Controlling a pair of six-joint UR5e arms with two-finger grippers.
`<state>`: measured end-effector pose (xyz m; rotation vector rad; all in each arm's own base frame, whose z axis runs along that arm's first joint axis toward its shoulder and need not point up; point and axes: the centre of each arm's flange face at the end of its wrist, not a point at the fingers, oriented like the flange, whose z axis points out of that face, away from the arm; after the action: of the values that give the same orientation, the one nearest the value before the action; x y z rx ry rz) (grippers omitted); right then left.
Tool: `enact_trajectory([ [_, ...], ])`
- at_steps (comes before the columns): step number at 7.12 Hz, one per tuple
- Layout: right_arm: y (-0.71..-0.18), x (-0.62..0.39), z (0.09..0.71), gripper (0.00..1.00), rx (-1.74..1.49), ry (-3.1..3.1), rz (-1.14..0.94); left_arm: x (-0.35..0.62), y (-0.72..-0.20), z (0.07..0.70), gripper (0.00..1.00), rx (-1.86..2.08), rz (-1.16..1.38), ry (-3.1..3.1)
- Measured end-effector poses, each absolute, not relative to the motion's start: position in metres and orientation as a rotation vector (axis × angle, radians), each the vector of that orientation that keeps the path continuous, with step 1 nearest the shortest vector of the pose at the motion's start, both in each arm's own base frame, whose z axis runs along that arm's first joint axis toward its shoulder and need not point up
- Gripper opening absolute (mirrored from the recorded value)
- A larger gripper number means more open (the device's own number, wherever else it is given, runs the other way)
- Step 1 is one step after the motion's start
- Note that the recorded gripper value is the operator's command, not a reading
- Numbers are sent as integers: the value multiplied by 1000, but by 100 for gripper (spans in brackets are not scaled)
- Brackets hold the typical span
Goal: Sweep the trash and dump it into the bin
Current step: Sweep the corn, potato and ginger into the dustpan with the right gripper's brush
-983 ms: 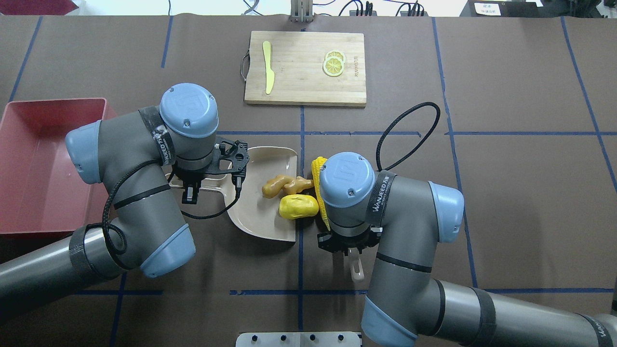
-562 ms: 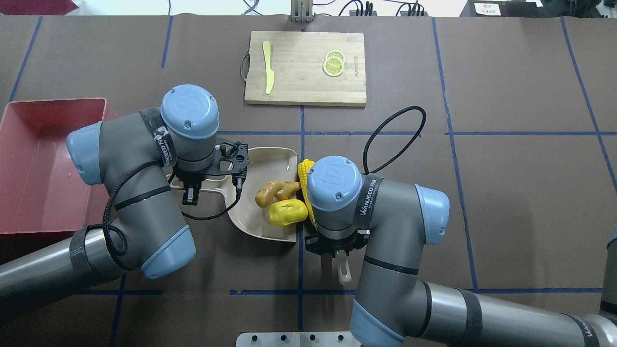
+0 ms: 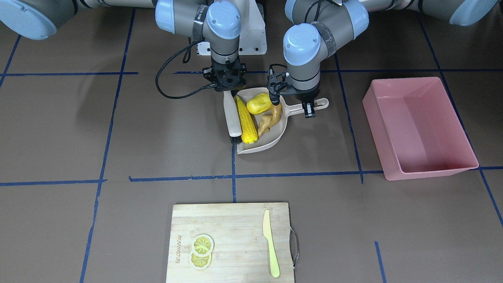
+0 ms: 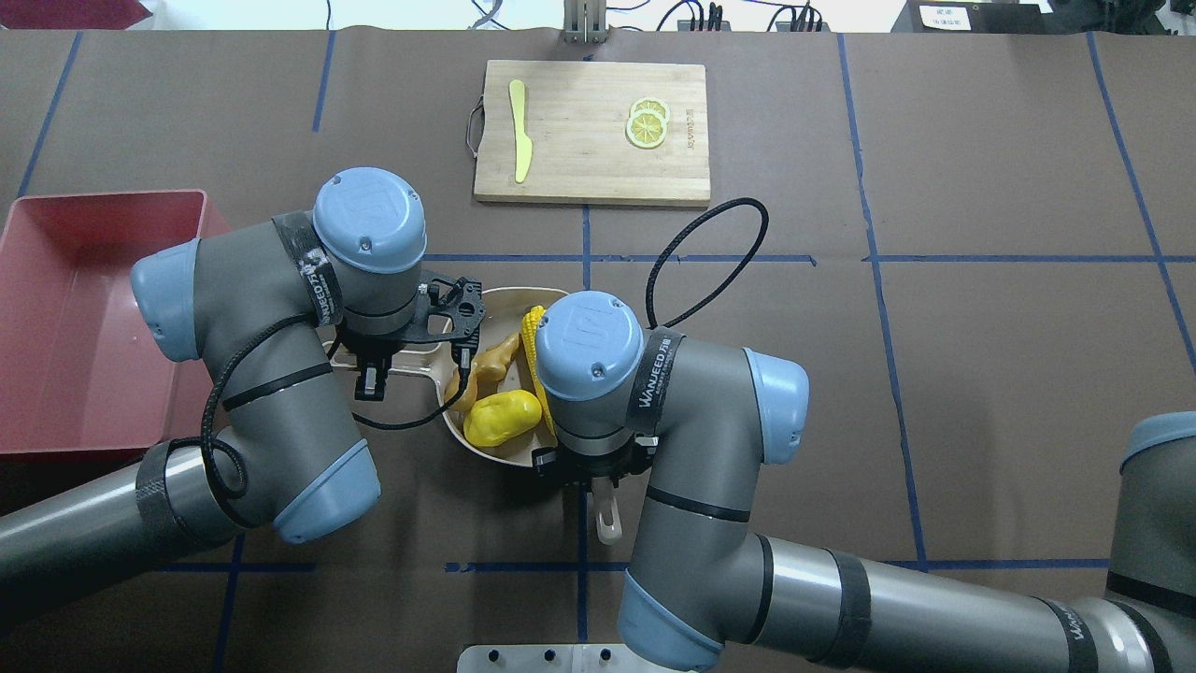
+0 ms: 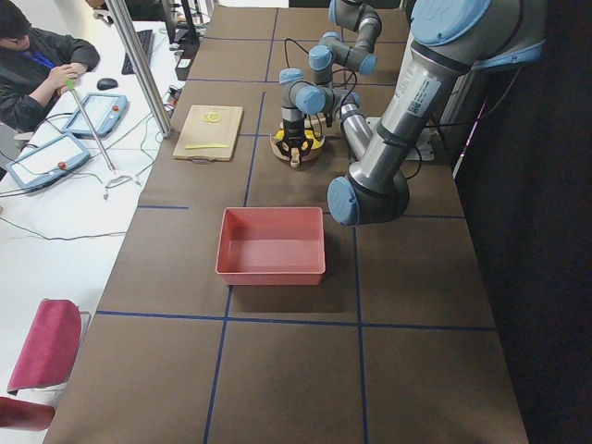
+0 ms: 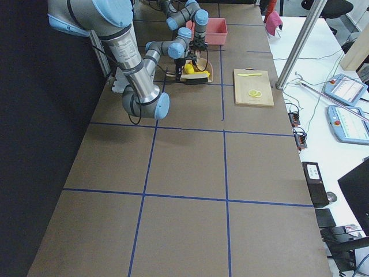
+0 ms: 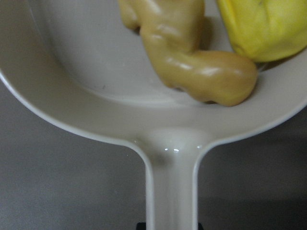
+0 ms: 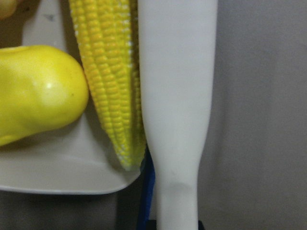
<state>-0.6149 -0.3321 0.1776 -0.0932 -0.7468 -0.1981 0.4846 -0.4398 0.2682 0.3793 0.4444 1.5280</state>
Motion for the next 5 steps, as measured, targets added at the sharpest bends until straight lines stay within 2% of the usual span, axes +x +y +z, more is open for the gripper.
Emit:
enact_trajectory([
  [5, -355, -596, 166, 0, -92, -765, -159, 484, -439, 274, 2, 447, 1530, 492],
])
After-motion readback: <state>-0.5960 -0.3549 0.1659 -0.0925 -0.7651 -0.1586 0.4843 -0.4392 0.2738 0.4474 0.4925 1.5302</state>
